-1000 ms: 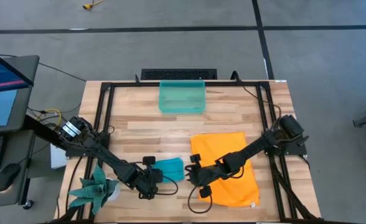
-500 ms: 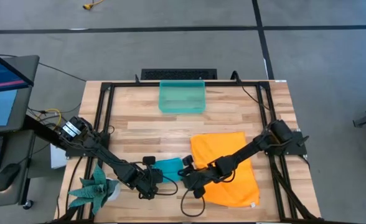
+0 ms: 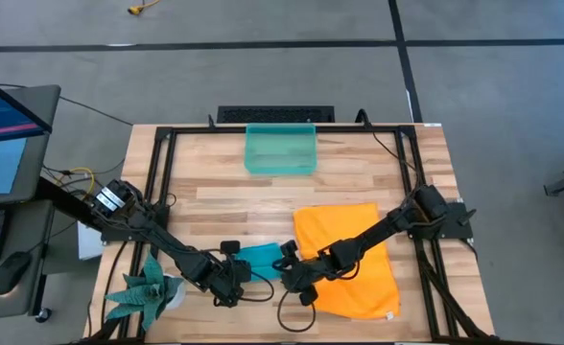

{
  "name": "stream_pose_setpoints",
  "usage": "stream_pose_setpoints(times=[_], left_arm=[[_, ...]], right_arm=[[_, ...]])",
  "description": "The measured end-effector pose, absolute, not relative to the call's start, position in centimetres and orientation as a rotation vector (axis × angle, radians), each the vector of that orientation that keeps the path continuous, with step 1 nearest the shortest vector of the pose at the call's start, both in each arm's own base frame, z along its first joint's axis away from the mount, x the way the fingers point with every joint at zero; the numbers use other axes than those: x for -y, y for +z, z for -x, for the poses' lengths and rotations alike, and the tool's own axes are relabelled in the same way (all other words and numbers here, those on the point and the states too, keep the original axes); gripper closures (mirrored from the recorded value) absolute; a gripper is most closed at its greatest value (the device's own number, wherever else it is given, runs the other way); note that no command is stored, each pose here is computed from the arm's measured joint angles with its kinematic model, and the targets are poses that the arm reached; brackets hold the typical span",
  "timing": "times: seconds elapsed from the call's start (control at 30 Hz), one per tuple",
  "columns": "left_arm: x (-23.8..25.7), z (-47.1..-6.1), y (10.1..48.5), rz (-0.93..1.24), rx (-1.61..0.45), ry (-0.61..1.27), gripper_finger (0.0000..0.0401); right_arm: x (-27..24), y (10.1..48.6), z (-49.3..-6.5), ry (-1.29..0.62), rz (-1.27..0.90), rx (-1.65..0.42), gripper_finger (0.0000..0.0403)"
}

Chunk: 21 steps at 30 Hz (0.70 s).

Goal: Roll microfiber towels into tight, uniform cylinder then place into a basket
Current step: Roll the blue microfiber cloth

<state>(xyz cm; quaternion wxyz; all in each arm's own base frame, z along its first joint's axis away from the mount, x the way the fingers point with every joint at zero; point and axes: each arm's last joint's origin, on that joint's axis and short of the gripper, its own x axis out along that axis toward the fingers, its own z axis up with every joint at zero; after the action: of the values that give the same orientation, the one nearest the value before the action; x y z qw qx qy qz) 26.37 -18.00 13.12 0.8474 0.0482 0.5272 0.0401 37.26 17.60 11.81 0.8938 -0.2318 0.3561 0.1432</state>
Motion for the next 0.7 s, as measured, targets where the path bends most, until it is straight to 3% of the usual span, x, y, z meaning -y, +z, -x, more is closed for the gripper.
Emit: stream_pose_setpoints(times=[0.43, 0.7], left_arm=[[18.0, -26.4, 13.1, -0.086, -1.11, 0.094, 0.0381], [18.0, -26.4, 13.1, -0.09, -1.11, 0.092, 0.0381]], right_arm=[[-15.9, 10.6, -38.0, 0.253, 0.438, -0.789, 0.0224], [-13.6, 9.9, -38.9, 0.148, 0.245, -0.835, 0.0307]])
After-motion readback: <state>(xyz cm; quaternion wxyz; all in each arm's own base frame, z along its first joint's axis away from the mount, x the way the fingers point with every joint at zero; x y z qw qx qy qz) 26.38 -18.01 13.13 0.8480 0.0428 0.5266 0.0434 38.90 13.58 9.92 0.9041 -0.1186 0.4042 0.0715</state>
